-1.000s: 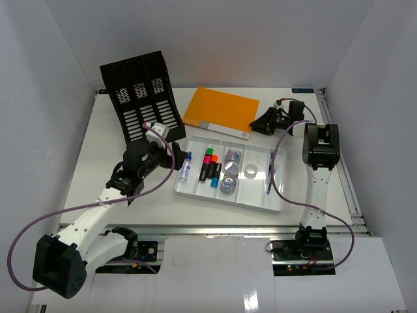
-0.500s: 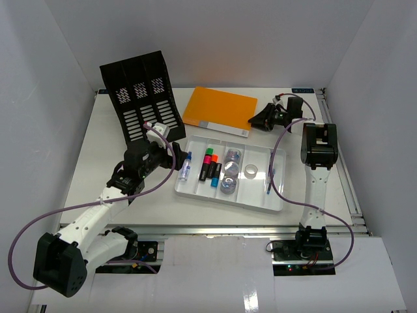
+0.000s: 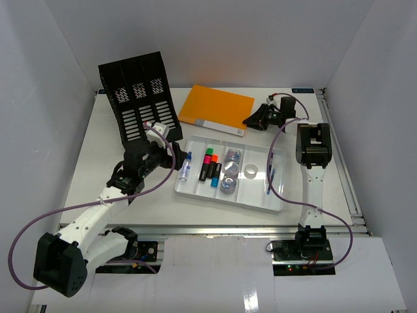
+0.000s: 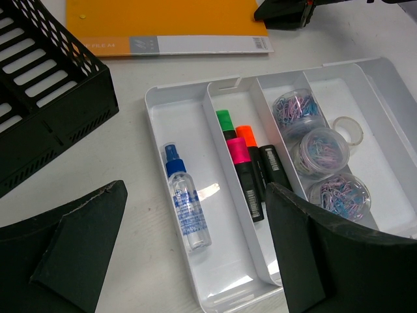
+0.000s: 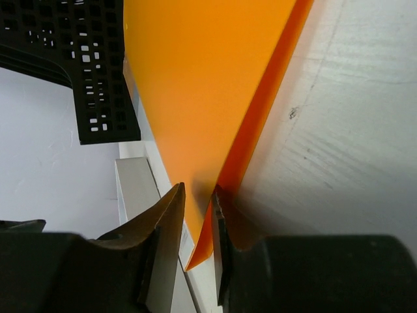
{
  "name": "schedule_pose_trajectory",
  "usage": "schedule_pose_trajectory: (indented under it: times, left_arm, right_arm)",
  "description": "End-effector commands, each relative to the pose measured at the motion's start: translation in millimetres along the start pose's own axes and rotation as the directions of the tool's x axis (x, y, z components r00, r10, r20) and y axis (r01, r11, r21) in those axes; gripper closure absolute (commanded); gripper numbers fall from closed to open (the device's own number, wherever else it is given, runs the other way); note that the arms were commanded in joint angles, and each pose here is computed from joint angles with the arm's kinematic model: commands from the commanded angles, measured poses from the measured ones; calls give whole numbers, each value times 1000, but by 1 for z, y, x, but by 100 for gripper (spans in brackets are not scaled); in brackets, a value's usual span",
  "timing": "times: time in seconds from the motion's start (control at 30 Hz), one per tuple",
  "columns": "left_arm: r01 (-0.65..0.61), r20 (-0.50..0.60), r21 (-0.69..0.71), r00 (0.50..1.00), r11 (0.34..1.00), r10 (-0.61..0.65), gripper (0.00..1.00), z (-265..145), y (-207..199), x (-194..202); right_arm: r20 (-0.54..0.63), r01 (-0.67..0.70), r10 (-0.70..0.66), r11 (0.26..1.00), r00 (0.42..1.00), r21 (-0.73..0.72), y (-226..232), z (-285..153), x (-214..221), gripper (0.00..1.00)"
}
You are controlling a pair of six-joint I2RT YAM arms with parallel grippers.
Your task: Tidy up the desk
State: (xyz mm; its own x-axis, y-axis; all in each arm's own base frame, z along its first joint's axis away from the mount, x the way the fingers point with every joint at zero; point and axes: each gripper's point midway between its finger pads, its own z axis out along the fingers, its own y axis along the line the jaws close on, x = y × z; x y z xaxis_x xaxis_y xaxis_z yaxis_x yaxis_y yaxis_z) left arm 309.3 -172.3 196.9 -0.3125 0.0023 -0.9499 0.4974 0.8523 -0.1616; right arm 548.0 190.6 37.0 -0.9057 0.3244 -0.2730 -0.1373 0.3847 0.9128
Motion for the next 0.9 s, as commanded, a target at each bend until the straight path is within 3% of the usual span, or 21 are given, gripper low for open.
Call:
schedule_pose_trajectory:
  times: [0.0,0.17,0.4,0.67,0.87]
  left_arm:
    - [-15,23,18,1000,1000,15,2,1,-2,-8]
    - [-1,44,35,999,999,0,2,0,-5,-10]
    - [173,125,139,974,975,-190,2,11,-24,-27]
    - [350,169,281,899,894,-405,2,66,-38,-57]
    - [474,182,266,831,839,-526,2,100,-28,-62]
  right_arm:
    - [16,39,-39,999,999,-21,7,7,-10,76]
    - [22,-8,10,997,1000,-75,16,8,-11,92]
    - [32,-75,84,973,996,-220,50,-7,-17,92]
    - [85,-88,122,939,989,-333,96,-38,-38,92]
    - [89,-97,145,909,985,-406,123,-51,-38,92]
